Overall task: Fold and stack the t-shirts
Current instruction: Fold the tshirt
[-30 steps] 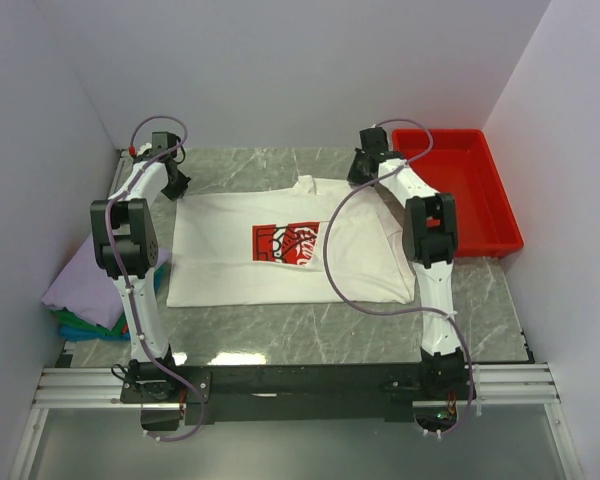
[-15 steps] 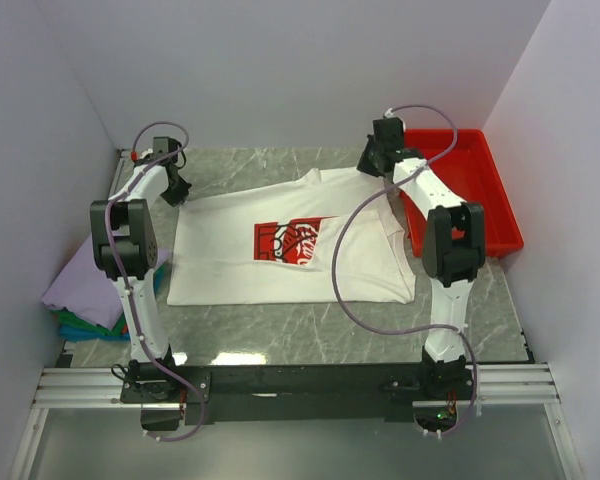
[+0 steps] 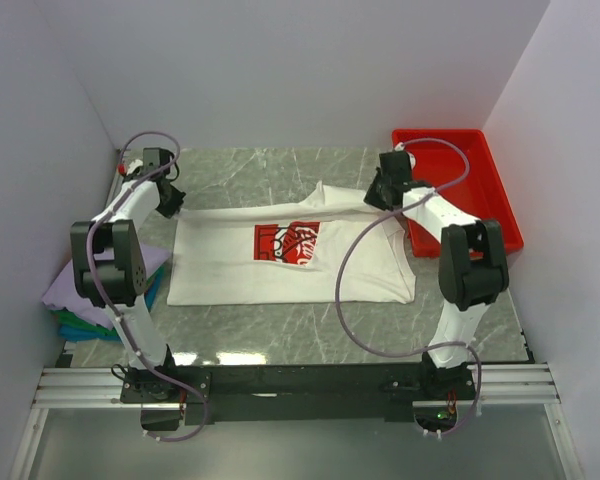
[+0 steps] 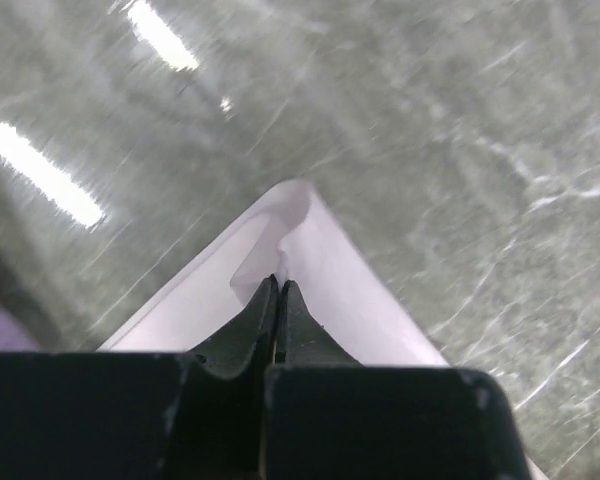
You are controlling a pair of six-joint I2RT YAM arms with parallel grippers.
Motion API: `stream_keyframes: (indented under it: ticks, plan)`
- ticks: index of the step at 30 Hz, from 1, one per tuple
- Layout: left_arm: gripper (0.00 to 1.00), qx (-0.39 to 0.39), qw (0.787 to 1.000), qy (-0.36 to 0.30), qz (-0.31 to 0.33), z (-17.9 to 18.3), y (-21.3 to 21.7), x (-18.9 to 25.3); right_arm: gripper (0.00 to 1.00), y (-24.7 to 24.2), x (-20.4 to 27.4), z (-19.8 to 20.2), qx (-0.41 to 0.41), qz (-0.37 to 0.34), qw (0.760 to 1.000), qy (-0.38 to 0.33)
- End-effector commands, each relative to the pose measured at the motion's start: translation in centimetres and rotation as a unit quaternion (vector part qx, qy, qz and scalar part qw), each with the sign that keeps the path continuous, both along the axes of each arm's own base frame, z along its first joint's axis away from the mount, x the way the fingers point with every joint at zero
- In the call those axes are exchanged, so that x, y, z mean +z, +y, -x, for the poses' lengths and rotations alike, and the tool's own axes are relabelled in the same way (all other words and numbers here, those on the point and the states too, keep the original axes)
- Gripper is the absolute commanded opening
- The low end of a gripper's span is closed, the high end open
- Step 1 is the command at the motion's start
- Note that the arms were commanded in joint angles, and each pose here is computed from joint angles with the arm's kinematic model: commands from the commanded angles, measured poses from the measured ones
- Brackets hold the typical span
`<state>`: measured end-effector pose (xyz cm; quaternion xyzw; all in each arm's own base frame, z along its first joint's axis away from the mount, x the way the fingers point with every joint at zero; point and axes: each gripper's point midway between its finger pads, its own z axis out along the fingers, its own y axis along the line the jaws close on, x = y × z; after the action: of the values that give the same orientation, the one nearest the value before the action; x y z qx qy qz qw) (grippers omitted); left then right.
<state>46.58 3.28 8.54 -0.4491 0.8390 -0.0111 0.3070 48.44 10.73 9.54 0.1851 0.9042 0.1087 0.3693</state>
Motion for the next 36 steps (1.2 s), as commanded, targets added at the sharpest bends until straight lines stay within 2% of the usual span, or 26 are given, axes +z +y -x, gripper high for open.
stream_keyframes:
  ticks: [1,2,9,24,36]
  plan:
    - [0.01,0.032,0.999,-0.042,0.011,1.1,0.3,2.0,0.0,-0.8,4.3,0.4,-0.035,-0.024,0.997,-0.068]
    - [0.01,0.036,0.999,-0.032,0.014,2.2,0.2,1.0,0.0,-0.9,3.7,1.6,-0.04,-0.031,0.997,-0.062]
    - [0.01,0.06,0.996,-0.056,0.029,4.6,-0.1,1.4,0.0,-1.1,2.9,4.5,-0.058,-0.065,0.994,-0.072]
    - [0.01,0.064,0.996,-0.058,0.027,6.0,0.1,1.5,0.0,-0.7,1.2,9.1,-0.063,-0.108,0.991,-0.056]
    - [0.01,0.066,0.996,-0.046,0.032,8.1,-0.2,-0.3,0.0,-0.6,-0.7,12.7,-0.05,-0.119,0.991,-0.03]
